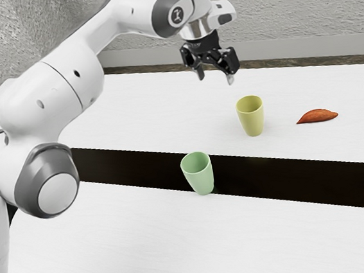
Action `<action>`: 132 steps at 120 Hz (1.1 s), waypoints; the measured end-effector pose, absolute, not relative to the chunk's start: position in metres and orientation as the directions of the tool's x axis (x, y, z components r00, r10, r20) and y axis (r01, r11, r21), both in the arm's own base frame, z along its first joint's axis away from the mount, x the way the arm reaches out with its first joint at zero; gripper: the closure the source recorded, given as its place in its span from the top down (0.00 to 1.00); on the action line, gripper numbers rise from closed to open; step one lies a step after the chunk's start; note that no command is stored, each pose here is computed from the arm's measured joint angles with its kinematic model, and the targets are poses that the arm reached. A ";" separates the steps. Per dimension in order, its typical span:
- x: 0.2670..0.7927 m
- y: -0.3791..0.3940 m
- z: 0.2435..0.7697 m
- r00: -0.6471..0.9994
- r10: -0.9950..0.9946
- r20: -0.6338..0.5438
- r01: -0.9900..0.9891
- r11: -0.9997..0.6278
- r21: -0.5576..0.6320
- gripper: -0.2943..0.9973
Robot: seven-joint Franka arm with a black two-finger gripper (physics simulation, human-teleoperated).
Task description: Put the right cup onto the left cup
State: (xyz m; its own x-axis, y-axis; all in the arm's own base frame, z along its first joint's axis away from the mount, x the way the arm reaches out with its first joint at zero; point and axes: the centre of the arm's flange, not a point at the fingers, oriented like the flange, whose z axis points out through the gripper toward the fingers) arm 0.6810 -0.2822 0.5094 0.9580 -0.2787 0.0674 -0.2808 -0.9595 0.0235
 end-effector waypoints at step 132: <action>0.716 -0.361 0.394 0.986 -0.103 0.131 -0.108 -0.994 0.029 0.73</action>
